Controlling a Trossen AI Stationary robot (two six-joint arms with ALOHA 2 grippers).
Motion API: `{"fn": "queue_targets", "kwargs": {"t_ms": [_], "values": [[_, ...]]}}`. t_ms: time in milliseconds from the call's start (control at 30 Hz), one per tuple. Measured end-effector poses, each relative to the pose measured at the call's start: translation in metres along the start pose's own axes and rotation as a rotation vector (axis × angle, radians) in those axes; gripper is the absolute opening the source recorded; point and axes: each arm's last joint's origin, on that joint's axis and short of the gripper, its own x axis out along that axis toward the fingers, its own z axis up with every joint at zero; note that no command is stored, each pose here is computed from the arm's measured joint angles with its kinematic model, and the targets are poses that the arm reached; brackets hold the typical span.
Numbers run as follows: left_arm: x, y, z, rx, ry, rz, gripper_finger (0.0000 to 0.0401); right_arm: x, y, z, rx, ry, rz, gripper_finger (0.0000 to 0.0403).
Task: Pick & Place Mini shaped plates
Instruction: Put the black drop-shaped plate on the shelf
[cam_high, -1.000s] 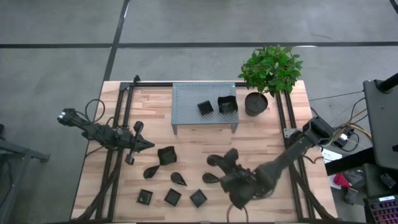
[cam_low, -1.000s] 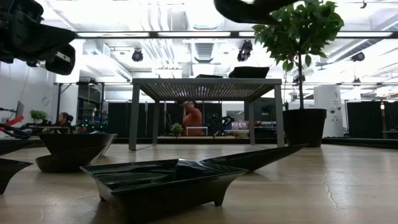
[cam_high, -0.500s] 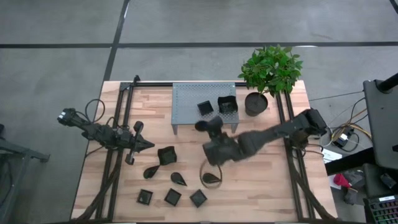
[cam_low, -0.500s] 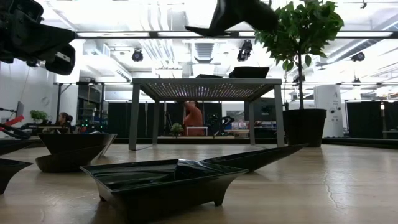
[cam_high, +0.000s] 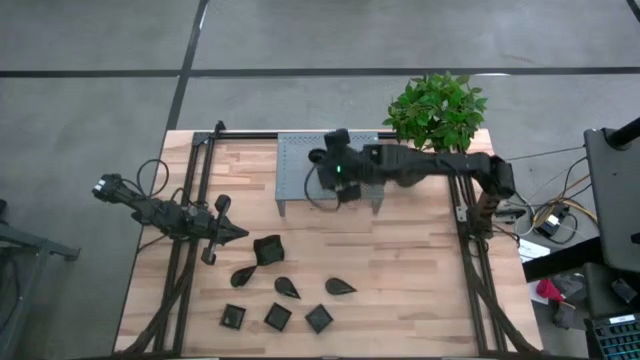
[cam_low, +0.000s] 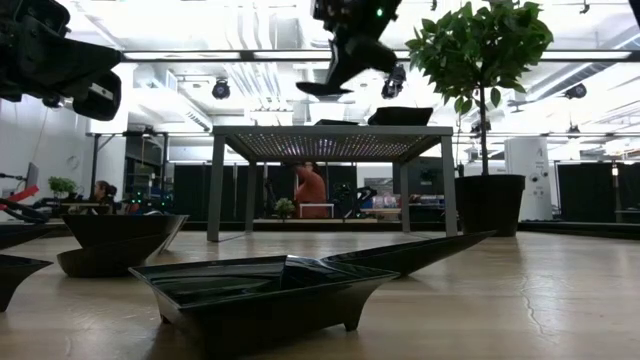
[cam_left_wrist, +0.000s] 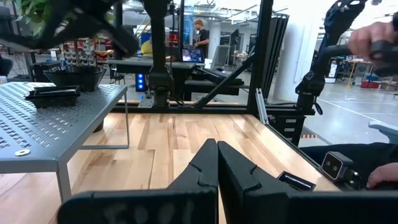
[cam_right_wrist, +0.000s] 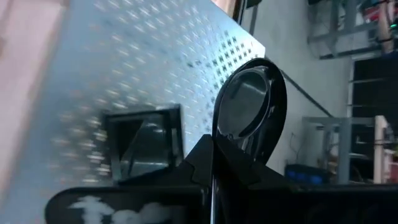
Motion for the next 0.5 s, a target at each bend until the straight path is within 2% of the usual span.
{"fn": "queue_targets", "kwargs": {"t_ms": [267,500], "values": [[0.0,0.0,0.0,0.0,0.0,-0.001,0.0,0.029,-0.035,-0.025,0.198,0.001,-0.037,0.0008],[0.0,0.0,0.0,0.0,0.0,0.0,0.0,0.053,-0.039,-0.031,0.222,0.023,-0.046,0.0008]]}}
